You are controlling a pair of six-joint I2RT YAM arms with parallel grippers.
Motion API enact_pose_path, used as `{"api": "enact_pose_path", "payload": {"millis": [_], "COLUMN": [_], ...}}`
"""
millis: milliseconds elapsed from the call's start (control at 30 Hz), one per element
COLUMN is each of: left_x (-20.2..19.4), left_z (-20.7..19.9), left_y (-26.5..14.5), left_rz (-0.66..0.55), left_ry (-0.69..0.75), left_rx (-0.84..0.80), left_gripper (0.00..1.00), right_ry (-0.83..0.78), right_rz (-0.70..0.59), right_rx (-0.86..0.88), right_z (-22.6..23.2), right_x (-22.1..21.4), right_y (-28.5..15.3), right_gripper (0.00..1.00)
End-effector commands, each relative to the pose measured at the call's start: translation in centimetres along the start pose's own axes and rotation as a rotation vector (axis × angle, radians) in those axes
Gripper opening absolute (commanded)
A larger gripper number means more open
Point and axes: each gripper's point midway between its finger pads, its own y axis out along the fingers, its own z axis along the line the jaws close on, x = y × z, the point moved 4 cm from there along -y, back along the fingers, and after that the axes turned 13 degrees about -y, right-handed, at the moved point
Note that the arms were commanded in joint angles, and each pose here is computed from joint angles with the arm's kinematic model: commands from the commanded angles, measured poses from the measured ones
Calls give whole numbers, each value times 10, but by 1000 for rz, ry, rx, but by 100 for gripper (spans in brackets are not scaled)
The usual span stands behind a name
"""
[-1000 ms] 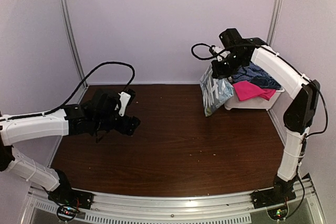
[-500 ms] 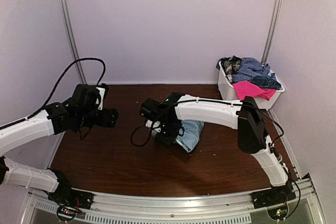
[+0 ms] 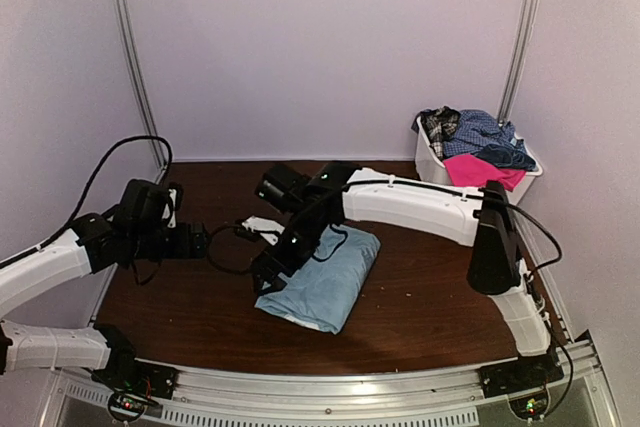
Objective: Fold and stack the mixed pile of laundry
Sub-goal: Turn over the square-folded T-shirt at the center of the board, then rotate the square-folded T-shirt at the center of the board.
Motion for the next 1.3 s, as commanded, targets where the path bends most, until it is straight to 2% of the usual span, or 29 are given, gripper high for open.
{"api": "enact_pose_path", "payload": {"millis": [0,100,200,300,367,433,533,667,867,1000,1067,1133,1267], "left_x": [-11,-29,-54,-84,-103,-115,-127,-132,-110,-88,-71,-55,-33], "left_z": [-21,-44,-63,-81,-89,-92,-92,-86,-81,-91,-92,-94,-101], "left_y": [-4,-4,0,11,20,32,50,76,116,141,147,141,107], "left_rz": [63,148,236,338,404,445,488,504,482,489,480,457,374], "left_ry": [-26,27,86,134,149,143,132,148,139,176,166,153,171], "left_rx": [-178,-307,-365,-392,-404,-399,-367,-254,-172,-164,-173,-217,-343], "left_gripper": [83,74,65,56,49,45,37,33,29,28,29,34,43], "right_ry": [41,226,365,422,444,455,484,512,531,461,405,400,490], "right_rz": [-352,-400,-344,-280,-222,-170,-115,-57,-16,-64,-118,-178,-290], "right_rx": [210,138,32,-4,-7,13,45,67,166,361,418,387,226], "right_z": [-5,-72,-132,-161,-171,-172,-166,-148,-81,-2,22,20,-25], "right_x": [33,1,-40,-65,-79,-91,-113,-145,-183,-164,-146,-138,-151], "right_y": [-99,-109,-103,-85,-67,-50,-31,-22,-22,-29,-46,-67,-110], "right_gripper": [91,83,73,68,65,62,59,56,56,60,63,65,63]}}
